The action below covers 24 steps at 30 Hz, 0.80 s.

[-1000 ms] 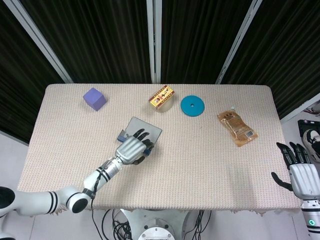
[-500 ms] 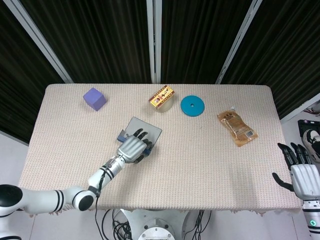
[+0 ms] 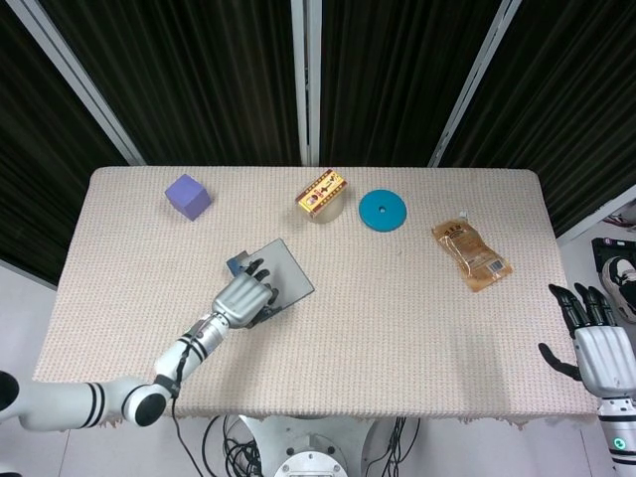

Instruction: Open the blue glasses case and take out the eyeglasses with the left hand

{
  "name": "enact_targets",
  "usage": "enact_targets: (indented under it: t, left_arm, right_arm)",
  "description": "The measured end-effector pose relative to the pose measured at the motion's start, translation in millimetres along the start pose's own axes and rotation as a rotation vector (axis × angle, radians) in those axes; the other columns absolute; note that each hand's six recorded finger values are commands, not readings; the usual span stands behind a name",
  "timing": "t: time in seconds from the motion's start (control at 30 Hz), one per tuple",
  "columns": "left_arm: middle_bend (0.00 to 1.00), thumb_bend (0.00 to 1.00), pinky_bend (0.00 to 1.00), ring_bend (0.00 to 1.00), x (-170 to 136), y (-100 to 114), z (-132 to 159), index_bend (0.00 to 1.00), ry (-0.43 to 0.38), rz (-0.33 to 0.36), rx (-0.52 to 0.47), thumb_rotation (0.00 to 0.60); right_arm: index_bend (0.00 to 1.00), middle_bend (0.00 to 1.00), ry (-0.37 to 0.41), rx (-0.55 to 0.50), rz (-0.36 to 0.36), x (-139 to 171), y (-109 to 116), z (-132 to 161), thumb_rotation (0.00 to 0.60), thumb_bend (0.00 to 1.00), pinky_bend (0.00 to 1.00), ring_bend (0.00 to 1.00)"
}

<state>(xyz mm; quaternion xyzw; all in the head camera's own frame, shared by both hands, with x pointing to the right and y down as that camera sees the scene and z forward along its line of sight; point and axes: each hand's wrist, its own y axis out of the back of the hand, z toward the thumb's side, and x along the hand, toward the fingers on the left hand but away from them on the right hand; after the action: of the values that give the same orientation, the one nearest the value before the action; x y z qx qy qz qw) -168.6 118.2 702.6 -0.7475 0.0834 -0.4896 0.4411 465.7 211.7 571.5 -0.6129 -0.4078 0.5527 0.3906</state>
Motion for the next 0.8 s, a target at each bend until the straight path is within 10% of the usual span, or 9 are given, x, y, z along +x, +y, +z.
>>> enact_targets:
  t: [0.4, 0.8]
  left_arm:
    - [0.47, 0.40, 0.00, 0.15, -36, -22, -73, 0.46, 0.210, -0.122, 0.062, 0.600]
    - [0.35, 0.42, 0.00, 0.10, -31, 2, -110, 0.35, 0.336, 0.094, -0.179, 0.600]
  right_arm:
    - [0.00, 0.14, 0.003, -0.002, -0.012, 2, 2, 2, 0.600, 0.19, 0.00, 0.00]
    - [0.00, 0.14, 0.002, -0.004, -0.008, 2, 1, 2, 0.600, 0.19, 0.00, 0.00]
